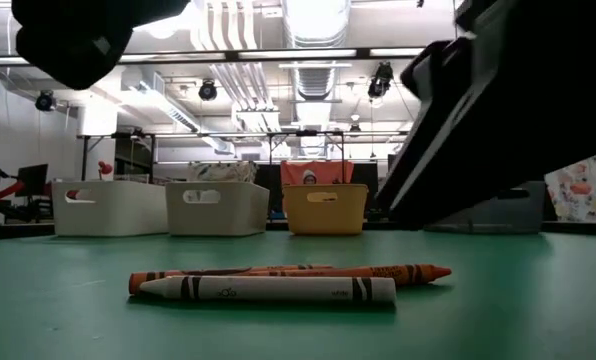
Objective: Sort crayons
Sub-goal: Put the orange crayon into the white bin
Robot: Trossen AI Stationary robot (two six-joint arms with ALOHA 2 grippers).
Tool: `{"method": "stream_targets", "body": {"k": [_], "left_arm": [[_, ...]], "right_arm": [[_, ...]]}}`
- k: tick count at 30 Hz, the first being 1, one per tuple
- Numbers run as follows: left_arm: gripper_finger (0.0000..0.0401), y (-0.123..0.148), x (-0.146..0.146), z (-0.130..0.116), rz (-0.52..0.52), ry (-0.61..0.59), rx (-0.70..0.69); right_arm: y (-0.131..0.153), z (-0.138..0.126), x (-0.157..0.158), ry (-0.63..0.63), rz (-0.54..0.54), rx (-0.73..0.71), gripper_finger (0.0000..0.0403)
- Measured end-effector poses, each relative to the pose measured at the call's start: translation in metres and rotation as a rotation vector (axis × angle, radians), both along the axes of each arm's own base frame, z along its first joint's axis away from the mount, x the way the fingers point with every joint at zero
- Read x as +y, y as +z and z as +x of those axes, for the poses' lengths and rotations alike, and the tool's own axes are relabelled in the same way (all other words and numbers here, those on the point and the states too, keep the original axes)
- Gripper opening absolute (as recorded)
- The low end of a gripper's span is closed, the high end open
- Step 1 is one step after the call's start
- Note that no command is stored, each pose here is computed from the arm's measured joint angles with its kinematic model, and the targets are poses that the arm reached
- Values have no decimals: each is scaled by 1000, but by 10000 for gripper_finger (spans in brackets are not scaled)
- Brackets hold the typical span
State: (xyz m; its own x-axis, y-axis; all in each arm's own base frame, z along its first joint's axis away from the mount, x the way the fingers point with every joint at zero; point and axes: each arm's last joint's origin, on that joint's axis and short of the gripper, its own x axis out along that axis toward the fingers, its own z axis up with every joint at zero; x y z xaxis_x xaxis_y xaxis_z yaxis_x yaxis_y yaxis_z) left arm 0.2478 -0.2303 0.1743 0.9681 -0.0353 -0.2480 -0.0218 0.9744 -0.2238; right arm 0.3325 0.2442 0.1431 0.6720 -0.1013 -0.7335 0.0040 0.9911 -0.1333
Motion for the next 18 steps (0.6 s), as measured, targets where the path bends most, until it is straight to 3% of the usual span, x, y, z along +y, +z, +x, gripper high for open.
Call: {"method": "stream_targets", "body": {"k": [8,18], "left_arm": [[180,2,-18,18,126,-24,15],[180,9,-21,20,145,-19,26]], "right_arm": [[-8,4,-12,-14,-30,29,132],[-20,-1,-14,-8,5,30,132]]}}
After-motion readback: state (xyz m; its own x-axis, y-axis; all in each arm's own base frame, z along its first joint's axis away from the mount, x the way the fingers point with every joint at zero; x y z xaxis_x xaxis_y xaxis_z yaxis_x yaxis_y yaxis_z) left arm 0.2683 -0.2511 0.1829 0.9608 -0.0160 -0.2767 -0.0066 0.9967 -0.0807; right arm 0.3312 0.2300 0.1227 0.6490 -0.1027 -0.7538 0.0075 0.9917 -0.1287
